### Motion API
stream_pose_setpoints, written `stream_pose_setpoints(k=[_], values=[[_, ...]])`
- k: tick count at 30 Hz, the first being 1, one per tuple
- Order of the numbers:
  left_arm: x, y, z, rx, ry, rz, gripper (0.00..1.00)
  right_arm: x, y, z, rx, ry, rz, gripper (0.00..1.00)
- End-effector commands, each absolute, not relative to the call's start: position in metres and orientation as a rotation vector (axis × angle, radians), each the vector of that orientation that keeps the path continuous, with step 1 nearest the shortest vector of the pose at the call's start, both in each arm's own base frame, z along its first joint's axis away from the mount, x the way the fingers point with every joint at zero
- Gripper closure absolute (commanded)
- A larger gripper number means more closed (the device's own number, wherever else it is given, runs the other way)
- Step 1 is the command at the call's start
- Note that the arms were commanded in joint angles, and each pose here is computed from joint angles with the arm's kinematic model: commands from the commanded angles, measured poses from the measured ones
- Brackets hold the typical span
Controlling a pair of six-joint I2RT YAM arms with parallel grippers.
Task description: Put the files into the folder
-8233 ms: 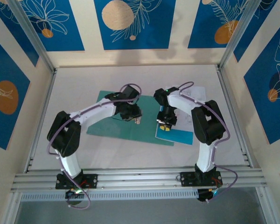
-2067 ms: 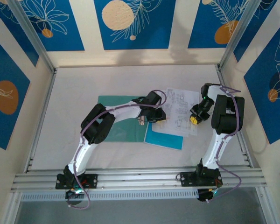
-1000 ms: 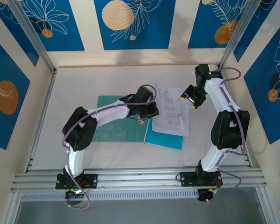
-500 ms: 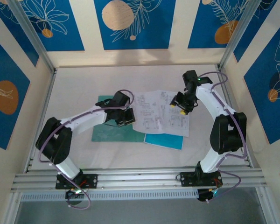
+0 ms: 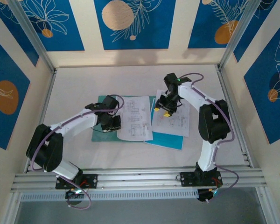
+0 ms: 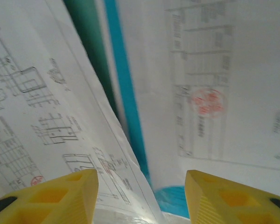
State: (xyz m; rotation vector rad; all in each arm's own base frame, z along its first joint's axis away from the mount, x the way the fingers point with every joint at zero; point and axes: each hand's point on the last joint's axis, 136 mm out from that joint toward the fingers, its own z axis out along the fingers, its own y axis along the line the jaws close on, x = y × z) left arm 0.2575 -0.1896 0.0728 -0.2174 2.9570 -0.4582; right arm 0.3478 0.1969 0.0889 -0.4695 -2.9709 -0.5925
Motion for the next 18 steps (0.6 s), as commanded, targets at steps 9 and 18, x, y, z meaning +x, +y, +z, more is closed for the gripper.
stream_pose_setpoints(k=[9,18], values=[[0.249,-0.163,0.068,-0.2,2.986,-0.345,1.0,0.369,0.259,0.075,-0.304,-2.916,-0.728,0.46],[0.249,-0.162,0.066,-0.209,2.992,-0.344,1.0,0.38,0.274,0.052,-0.272,-2.907,-0.701,0.45]])
